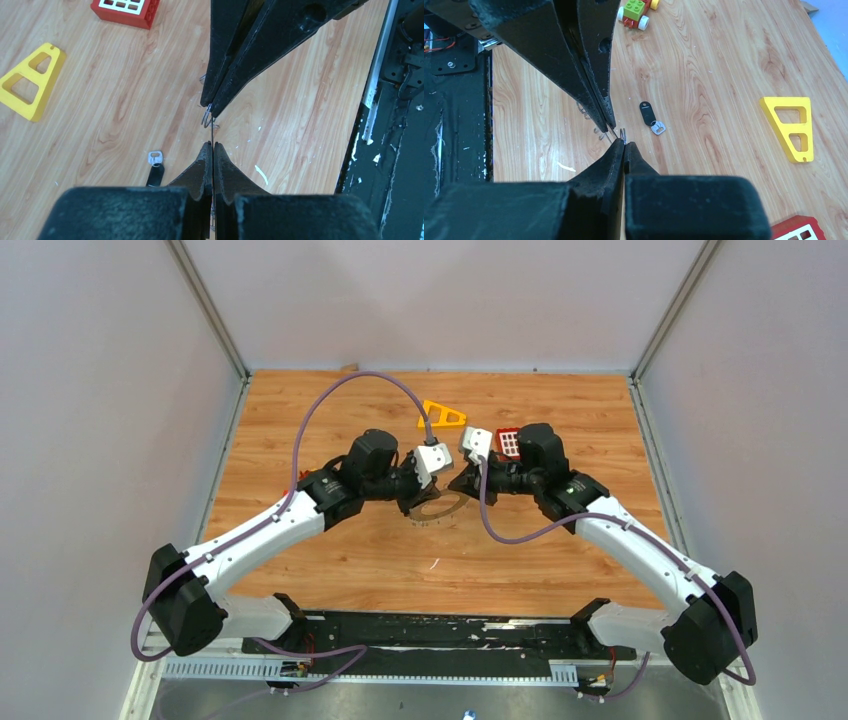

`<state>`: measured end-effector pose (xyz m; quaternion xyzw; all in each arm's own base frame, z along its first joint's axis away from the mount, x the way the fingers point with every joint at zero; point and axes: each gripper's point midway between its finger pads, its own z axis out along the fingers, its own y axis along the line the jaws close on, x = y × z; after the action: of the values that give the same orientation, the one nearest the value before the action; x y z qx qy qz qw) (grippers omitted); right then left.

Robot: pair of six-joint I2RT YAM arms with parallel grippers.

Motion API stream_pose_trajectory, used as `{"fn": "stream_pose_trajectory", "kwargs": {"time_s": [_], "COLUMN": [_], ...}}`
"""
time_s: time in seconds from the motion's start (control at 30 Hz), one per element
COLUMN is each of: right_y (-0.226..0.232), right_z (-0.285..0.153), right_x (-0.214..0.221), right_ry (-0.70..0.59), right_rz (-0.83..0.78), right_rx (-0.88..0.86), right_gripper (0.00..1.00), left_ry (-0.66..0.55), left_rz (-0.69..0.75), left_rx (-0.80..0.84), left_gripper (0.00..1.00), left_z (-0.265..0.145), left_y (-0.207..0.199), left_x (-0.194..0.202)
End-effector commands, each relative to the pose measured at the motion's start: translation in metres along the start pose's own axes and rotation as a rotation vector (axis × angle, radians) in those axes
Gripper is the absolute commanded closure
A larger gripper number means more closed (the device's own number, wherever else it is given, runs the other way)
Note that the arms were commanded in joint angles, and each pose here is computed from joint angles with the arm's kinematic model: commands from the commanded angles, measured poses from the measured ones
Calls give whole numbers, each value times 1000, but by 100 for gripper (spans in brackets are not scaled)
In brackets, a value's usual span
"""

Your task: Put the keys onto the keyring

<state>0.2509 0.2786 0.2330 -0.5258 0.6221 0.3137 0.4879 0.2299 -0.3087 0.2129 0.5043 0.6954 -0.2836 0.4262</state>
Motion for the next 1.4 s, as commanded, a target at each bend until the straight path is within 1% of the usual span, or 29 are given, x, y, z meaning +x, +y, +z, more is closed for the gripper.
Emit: {"fn": "stream_pose_trajectory", "kwargs": {"time_s": [0.0,0.7,0.9,1.03,1.23,1.37], "right_y": [-11,-10,-9,-9,-16,-21], "right_z": [-2,-4,-3,-4,-7,-9], "right_x": [-16,-17,-12,-12,-14,-14], "right_ry": [-15,21,50,63,76,90], "right_rz": [-71,-132,-151,-146,-138,-138], "right_rx": [24,-13,-34,-38,2,33], "right_gripper": [100,100,100,100,100,100], "left_ry": [-85,-18,-22,-24,-37,-51], "left_rz": [88,164,171,178,211,245], "left_rx": [67,82,77,46,4,19], "left_gripper": [100,100,100,100,100,100], "left_z": [-6,-4,-5,-7,-12,-16], "left_y": [-15,-18,-18,-14,-9,-13], "left_x": [-21,-4,-2,-1,1,3]}}
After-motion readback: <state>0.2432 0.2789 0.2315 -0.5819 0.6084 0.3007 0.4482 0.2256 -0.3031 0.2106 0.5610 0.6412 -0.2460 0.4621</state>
